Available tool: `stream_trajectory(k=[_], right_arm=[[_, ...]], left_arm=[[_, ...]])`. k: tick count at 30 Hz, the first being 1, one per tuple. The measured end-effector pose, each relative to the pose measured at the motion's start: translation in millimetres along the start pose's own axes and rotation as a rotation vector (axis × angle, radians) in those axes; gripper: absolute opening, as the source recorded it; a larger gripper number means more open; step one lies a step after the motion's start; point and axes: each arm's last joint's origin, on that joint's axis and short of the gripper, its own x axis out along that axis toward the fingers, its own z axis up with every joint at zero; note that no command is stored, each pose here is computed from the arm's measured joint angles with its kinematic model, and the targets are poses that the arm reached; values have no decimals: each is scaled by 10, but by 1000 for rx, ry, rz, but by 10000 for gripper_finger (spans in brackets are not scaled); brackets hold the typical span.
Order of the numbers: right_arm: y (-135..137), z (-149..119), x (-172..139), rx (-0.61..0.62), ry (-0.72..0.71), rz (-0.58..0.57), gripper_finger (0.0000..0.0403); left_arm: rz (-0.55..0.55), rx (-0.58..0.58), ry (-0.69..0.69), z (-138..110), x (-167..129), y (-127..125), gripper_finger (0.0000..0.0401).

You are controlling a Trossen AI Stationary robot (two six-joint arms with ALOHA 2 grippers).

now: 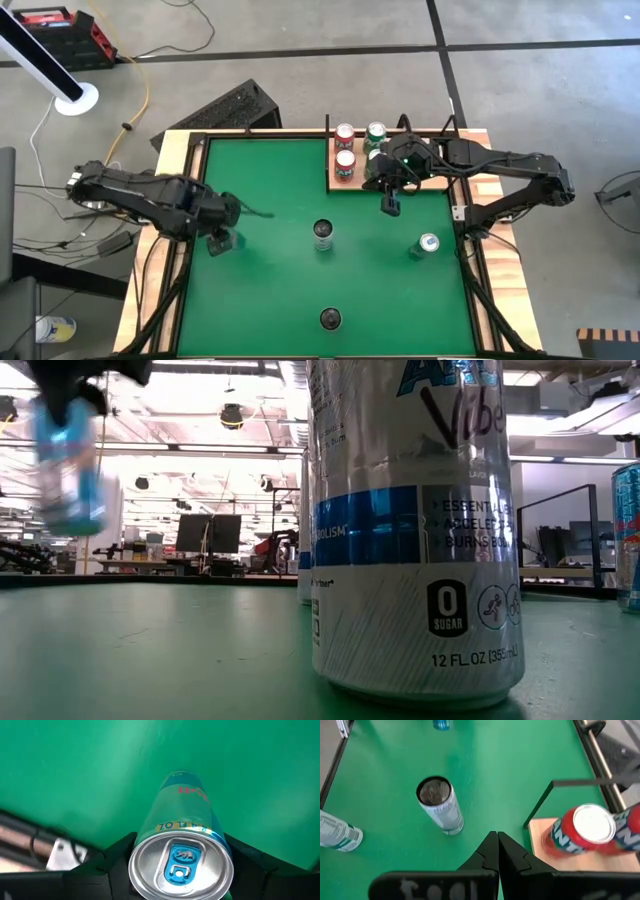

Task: Place canned beverage on shelf
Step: Put the left blue soda can on the shelf

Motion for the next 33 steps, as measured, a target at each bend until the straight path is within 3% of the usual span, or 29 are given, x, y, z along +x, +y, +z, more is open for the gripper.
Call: stream_trajectory(k=[6,15,19,24,28,33], right_arm=[[-40,-67,-42,34,54,-11,21],[-194,-228,-341,143,105,-71,21],[-242,-316,-572,193,81,-105,21],[-254,-488,-701,235,30,-132,21],[-236,-617,-713,270,17,-135,21],[-232,-688,-669,302,10,-135,21]], left_arm=[[-9,-15,-217,460,-562,-13,226],[55,173,-402,1489,-1024,-190,226],[56,274,-426,1964,-931,-360,226],[65,364,-425,2461,-540,-559,226],[-6,383,-419,2700,-169,-611,226],[17,377,-319,2866,279,-598,226]])
